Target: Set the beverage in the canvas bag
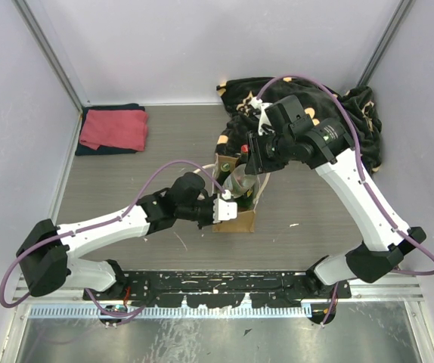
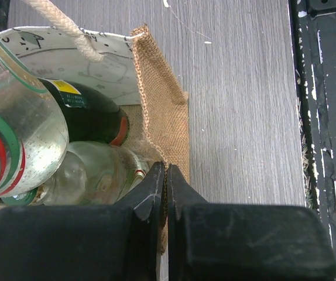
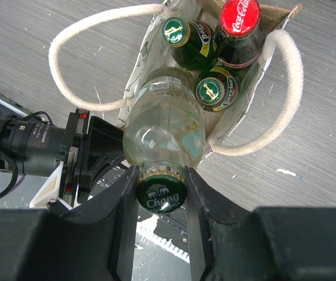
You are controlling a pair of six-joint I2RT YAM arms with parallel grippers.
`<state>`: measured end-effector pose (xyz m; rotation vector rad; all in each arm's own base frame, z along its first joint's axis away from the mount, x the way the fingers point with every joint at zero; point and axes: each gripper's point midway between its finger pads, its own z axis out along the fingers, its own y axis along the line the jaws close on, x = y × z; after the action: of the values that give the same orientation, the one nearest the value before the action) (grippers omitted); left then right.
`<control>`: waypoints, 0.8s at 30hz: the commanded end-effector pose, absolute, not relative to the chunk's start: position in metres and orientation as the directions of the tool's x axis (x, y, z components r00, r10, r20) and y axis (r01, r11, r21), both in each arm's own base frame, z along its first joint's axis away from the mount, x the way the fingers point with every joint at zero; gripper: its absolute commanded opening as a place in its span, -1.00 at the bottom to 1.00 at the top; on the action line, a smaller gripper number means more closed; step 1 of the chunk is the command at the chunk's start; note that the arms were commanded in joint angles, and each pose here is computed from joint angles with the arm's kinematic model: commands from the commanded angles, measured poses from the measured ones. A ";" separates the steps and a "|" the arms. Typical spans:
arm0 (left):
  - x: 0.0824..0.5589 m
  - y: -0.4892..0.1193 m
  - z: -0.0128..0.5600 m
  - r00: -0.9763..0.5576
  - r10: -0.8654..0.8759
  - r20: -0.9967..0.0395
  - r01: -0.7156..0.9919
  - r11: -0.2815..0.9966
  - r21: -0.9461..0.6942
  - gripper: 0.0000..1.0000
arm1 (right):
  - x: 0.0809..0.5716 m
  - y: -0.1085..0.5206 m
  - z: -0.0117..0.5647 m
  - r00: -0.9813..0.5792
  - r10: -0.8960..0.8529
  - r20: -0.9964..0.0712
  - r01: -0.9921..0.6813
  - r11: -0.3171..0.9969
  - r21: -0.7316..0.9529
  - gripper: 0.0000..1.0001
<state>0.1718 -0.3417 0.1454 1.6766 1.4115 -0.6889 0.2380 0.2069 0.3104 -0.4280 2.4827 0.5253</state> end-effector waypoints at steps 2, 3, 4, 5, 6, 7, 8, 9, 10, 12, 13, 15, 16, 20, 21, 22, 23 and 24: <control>0.160 -0.351 0.154 0.212 0.496 -0.842 0.977 -0.079 0.200 -0.85 | 0.238 0.208 0.333 -0.738 -0.145 -0.660 -0.422 0.862 0.282 -0.99; 0.160 -0.351 0.153 0.211 0.497 -0.842 0.977 -0.079 0.198 -0.85 | 0.236 0.207 0.334 -0.737 -0.144 -0.660 -0.421 0.862 0.282 -0.98; 0.160 -0.351 0.153 0.211 0.498 -0.841 0.977 -0.078 0.199 -0.85 | 0.234 0.206 0.334 -0.739 -0.148 -0.658 -0.423 0.861 0.281 -0.99; 0.160 -0.351 0.153 0.210 0.498 -0.841 0.977 -0.077 0.198 -0.85 | 0.232 0.206 0.335 -0.737 -0.147 -0.659 -0.424 0.860 0.283 -0.99; 0.161 -0.351 0.153 0.211 0.498 -0.841 0.977 -0.077 0.199 -0.85 | 0.231 0.205 0.336 -0.736 -0.145 -0.661 -0.424 0.860 0.284 -0.99; 0.161 -0.351 0.153 0.211 0.498 -0.841 0.977 -0.077 0.200 -0.85 | 0.230 0.205 0.337 -0.736 -0.144 -0.661 -0.424 0.860 0.284 -0.98; 0.161 -0.351 0.153 0.210 0.501 -0.840 0.977 -0.076 0.199 -0.85 | 0.229 0.205 0.338 -0.735 -0.144 -0.663 -0.425 0.859 0.285 -0.98; 0.161 -0.352 0.153 0.210 0.500 -0.840 0.977 -0.076 0.199 -0.85 | 0.228 0.205 0.339 -0.735 -0.144 -0.663 -0.425 0.859 0.285 -0.99; 0.161 -0.352 0.153 0.211 0.499 -0.840 0.977 -0.076 0.200 -0.85 | 0.227 0.205 0.339 -0.736 -0.146 -0.661 -0.426 0.859 0.284 -0.99; 0.161 -0.352 0.153 0.209 0.500 -0.841 0.977 -0.075 0.198 -0.85 | 0.226 0.205 0.339 -0.735 -0.148 -0.662 -0.427 0.859 0.283 -0.98; 0.162 -0.352 0.153 0.210 0.499 -0.841 0.977 -0.076 0.198 -0.85 | 0.225 0.205 0.340 -0.734 -0.147 -0.663 -0.427 0.859 0.282 -0.98; 0.161 -0.353 0.153 0.208 0.500 -0.840 0.977 -0.077 0.197 -0.85 | 0.224 0.204 0.339 -0.734 -0.149 -0.662 -0.426 0.861 0.279 -0.99; 0.161 -0.353 0.152 0.208 0.501 -0.840 0.978 -0.076 0.196 -0.85 | 0.223 0.204 0.338 -0.736 -0.152 -0.660 -0.426 0.861 0.278 -0.99; 0.162 -0.352 0.152 0.207 0.503 -0.839 0.978 -0.074 0.196 -0.85 | 0.221 0.204 0.334 -0.741 -0.156 -0.653 -0.425 0.862 0.277 -0.99; 0.162 -0.353 0.152 0.208 0.502 -0.839 0.977 -0.075 0.197 -0.85 | 0.220 0.204 0.333 -0.742 -0.157 -0.652 -0.426 0.861 0.277 -0.99; 0.162 -0.352 0.151 0.209 0.505 -0.837 0.977 -0.076 0.198 -0.85 | 0.219 0.204 0.333 -0.742 -0.156 -0.652 -0.426 0.861 0.279 -0.99; 0.162 -0.352 0.151 0.211 0.506 -0.836 0.977 -0.076 0.200 -0.86 | 0.218 0.203 0.333 -0.742 -0.156 -0.652 -0.425 0.861 0.279 -0.99; 0.162 -0.352 0.149 0.209 0.509 -0.835 0.977 -0.077 0.198 -0.85 | 0.217 0.204 0.333 -0.742 -0.156 -0.652 -0.426 0.861 0.279 -0.98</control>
<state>0.1729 -0.3439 0.1448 1.6799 1.4213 -0.6921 0.2189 0.2006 0.3088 -0.4436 2.4933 0.4915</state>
